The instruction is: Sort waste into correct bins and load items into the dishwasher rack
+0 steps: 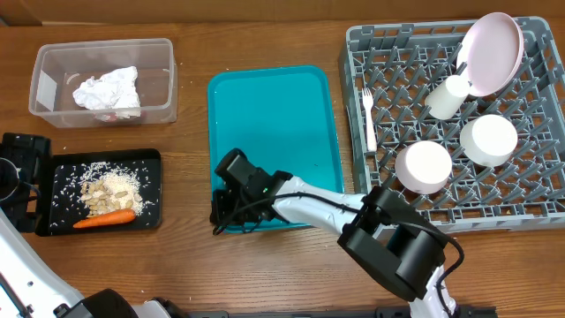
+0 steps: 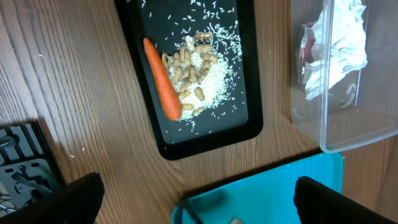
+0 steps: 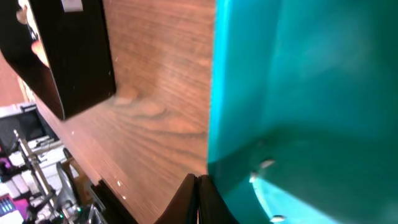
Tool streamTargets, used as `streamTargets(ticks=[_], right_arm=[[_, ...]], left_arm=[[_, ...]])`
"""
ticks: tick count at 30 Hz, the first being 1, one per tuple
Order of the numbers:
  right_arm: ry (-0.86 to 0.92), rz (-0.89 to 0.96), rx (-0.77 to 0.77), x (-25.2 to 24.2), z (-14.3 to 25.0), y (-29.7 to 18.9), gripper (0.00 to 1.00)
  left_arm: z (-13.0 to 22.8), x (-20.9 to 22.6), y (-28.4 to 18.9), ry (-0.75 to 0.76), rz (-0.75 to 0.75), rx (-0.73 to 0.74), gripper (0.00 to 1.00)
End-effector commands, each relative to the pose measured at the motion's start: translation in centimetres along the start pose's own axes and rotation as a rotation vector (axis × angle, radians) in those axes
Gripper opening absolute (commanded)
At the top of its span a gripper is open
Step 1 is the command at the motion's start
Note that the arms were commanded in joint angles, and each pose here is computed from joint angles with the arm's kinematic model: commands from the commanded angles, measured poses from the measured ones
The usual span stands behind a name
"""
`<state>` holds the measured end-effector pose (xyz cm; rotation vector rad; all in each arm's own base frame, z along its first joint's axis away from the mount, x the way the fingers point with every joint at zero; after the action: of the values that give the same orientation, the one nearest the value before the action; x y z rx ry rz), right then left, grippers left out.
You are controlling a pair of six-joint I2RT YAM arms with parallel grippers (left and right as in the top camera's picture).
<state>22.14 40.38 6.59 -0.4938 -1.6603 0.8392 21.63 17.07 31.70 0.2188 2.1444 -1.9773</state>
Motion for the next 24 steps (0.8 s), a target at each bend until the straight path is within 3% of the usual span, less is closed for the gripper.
streamTargets(ticks=[1, 6, 10, 12, 15, 19, 20, 21, 22, 24], right_arm=[[-0.033, -0.017, 0.02, 1.3, 1.0, 0.9, 0.04], [-0.075, -0.022, -0.044, 1.6, -1.6, -3.1, 0.04], [-0.142, 0.026, -0.232, 4.0, -3.1, -10.7, 0.04], [-0.145, 0.135, -0.338, 3.8, -2.9, -15.6, 0.06], [-0.098, 0.354, -0.462, 2.1, -1.7, -20.8, 0.18], [-0.092, 0.528, -0.59, 1.6, 0.4, -25.6, 0.39], [-0.09, 0.538, -0.588, 1.5, 1.0, -26.3, 0.58], [-0.088, 0.548, -0.576, 1.4, 1.4, -26.5, 0.94], [-0.076, 0.608, -0.523, 0.3, 2.4, -26.6, 1.0], [-0.062, 0.705, -0.5, -1.0, 3.1, -27.2, 1.0]], left_arm=[[0.0, 0.1, 0.0, -0.008, -0.004, -0.004, 1.0], [0.0, 0.1, 0.0, -0.008, -0.004, -0.004, 1.0], [0.0, 0.1, 0.0, -0.008, -0.004, -0.004, 1.0], [0.0, 0.1, 0.0, -0.008, -0.004, -0.004, 1.0], [0.0, 0.1, 0.0, -0.008, -0.004, -0.004, 1.0], [0.0, 0.1, 0.0, -0.008, -0.004, -0.004, 1.0], [0.0, 0.1, 0.0, -0.008, -0.004, -0.004, 1.0], [0.0, 0.1, 0.0, -0.008, -0.004, -0.004, 1.0], [0.0, 0.1, 0.0, -0.008, -0.004, -0.004, 1.0], [0.0, 0.1, 0.0, -0.008, -0.004, -0.004, 1.0]])
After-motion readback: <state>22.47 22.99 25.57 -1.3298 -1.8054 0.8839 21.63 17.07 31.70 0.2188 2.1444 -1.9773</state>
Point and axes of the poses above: each gripper's point midway between its finger pads, its own y axis out along the fingers, its own x axis along the line the jaws close on, z = x × y, the point moved 6 cm from there along -y, back along the fingers, and after that the axes turned 8 degrees about -y, right-handed, at the moved point
